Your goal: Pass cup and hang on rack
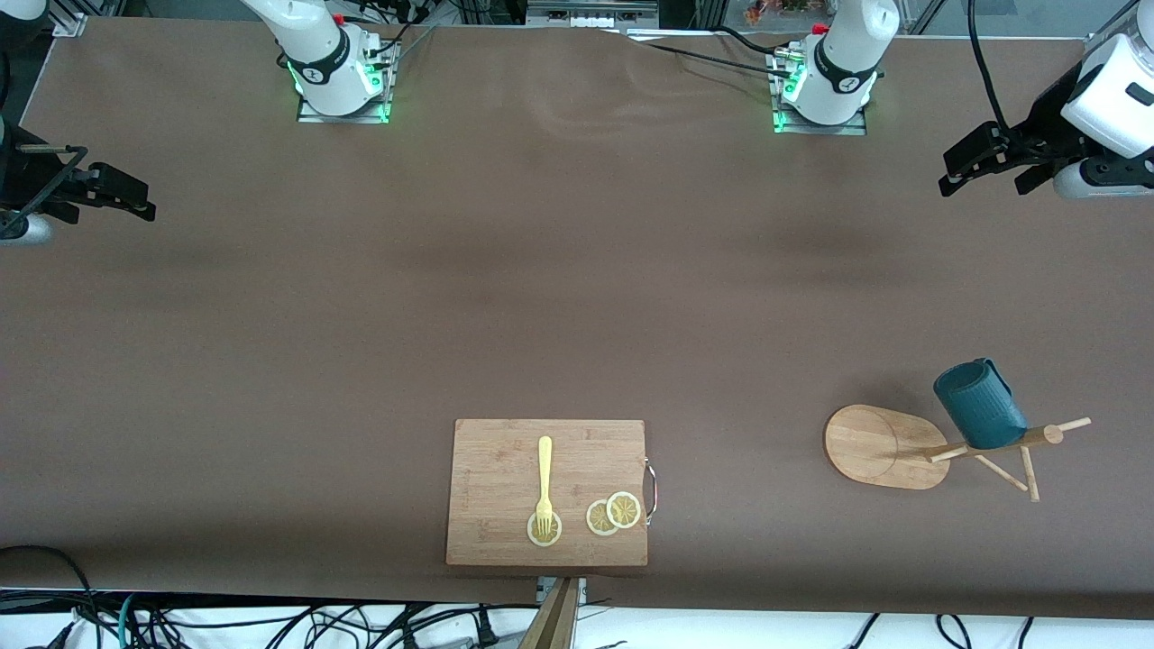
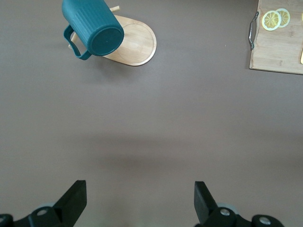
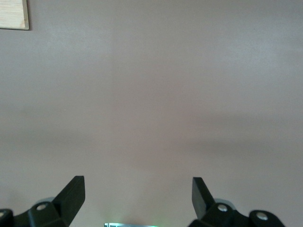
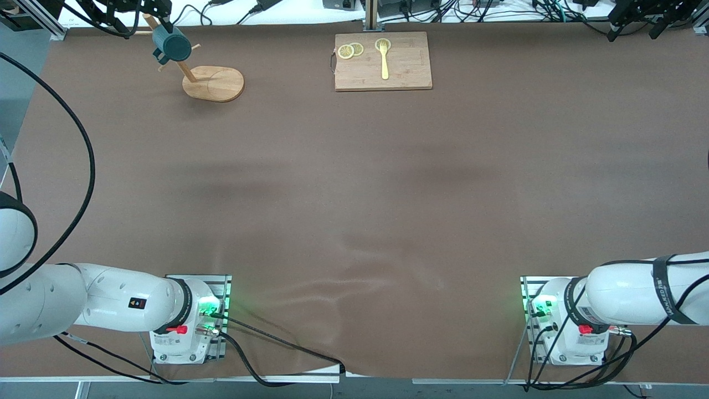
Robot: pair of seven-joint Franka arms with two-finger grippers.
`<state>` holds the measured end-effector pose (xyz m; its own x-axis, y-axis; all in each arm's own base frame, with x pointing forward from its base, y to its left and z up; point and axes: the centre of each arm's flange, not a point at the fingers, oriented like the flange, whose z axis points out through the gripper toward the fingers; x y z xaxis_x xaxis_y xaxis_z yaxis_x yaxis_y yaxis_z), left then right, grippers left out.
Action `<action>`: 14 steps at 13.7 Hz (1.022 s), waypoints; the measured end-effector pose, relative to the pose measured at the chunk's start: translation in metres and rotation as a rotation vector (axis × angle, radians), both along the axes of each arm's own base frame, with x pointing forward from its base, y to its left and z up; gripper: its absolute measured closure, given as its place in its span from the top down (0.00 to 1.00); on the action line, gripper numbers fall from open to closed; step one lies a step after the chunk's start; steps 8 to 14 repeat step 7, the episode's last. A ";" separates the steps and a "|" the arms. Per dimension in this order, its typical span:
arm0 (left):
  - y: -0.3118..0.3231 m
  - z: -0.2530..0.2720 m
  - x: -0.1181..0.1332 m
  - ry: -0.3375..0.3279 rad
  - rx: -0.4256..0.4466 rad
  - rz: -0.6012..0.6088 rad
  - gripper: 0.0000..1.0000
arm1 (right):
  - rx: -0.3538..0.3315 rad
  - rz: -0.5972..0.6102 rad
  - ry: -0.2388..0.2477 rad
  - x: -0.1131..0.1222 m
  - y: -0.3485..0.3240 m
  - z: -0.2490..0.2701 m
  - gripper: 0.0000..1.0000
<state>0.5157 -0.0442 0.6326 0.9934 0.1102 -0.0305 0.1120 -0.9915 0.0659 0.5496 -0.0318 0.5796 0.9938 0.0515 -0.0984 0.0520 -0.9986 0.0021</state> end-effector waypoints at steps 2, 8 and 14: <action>0.001 -0.001 0.002 -0.001 0.000 0.003 1.00 | 0.000 0.000 0.000 0.000 0.000 0.000 1.00; 0.012 0.005 0.013 -0.018 0.000 0.028 1.00 | 0.000 0.001 0.000 0.000 0.000 0.000 1.00; 0.012 0.005 0.013 -0.018 0.000 0.028 1.00 | 0.000 0.001 0.000 0.000 0.000 0.000 1.00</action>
